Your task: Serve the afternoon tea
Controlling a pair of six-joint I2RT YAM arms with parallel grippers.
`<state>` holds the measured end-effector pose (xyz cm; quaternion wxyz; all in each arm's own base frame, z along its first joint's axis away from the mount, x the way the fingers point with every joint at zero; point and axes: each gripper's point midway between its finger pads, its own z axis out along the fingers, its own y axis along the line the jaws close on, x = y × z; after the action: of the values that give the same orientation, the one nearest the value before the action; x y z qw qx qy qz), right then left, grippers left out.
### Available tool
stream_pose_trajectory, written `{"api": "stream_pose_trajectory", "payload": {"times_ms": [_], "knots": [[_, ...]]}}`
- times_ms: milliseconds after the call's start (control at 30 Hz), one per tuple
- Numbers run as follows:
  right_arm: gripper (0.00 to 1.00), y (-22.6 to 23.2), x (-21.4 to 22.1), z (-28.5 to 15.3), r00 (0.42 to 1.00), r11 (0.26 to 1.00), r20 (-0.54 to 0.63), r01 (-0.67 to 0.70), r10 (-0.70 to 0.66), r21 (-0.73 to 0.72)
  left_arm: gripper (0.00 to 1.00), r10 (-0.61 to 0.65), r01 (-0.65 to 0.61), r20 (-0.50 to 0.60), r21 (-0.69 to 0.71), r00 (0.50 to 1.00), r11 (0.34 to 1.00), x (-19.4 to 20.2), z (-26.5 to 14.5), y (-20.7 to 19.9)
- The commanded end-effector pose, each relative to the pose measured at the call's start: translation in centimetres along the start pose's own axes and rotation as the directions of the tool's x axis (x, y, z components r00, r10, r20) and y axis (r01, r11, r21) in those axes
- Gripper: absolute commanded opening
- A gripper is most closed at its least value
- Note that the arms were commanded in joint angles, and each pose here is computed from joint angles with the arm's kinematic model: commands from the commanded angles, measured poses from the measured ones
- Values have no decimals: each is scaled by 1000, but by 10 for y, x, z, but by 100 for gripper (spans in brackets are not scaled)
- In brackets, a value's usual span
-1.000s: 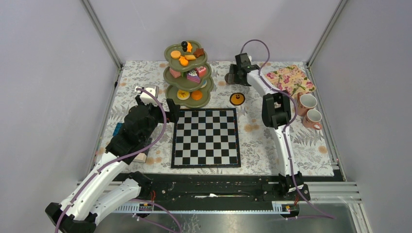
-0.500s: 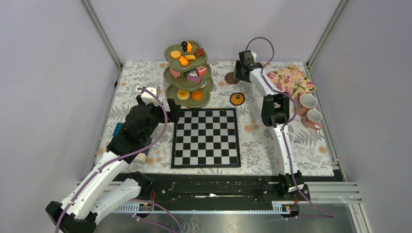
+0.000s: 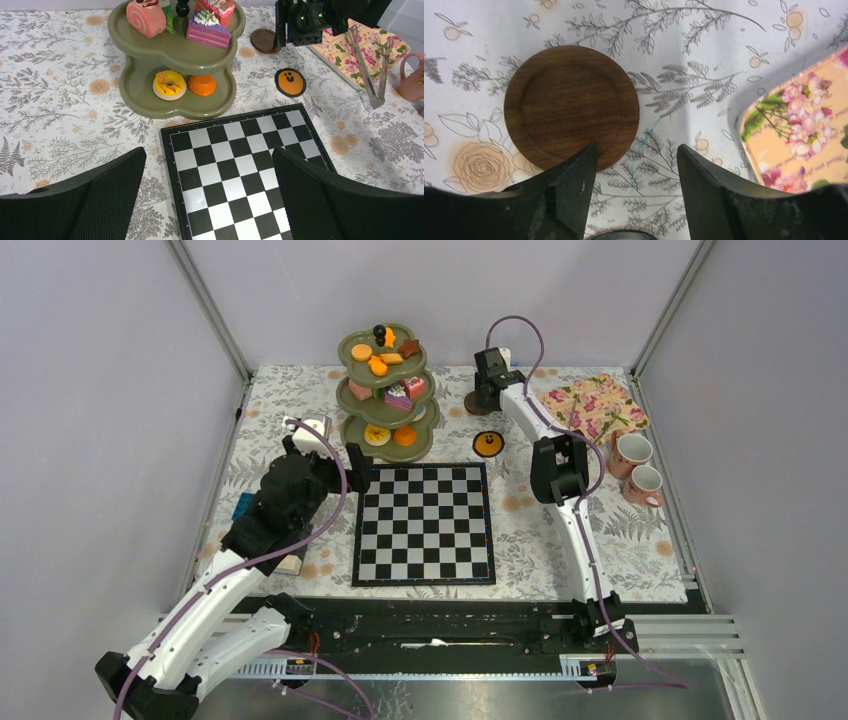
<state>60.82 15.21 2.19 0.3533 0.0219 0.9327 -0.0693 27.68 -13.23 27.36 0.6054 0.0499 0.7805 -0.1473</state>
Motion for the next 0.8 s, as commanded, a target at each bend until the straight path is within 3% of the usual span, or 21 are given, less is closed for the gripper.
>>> {"api": "stream_pose_trajectory", "payload": {"times_ms": [0,400,767], "knots": [[65,-27,46,-14,982,990,-162,109,-94,86,99,-7,6,37,25,999,1000,-9,1,-6],[64,-23,58,-30,975,994,-204,101,-93,29,99,-10,9,47,23,999,1000,-12,-2,-5],[67,0,60,-23,982,990,-156,93,-108,-103,99,-16,15,49,23,999,1000,-14,-2,-5]]}}
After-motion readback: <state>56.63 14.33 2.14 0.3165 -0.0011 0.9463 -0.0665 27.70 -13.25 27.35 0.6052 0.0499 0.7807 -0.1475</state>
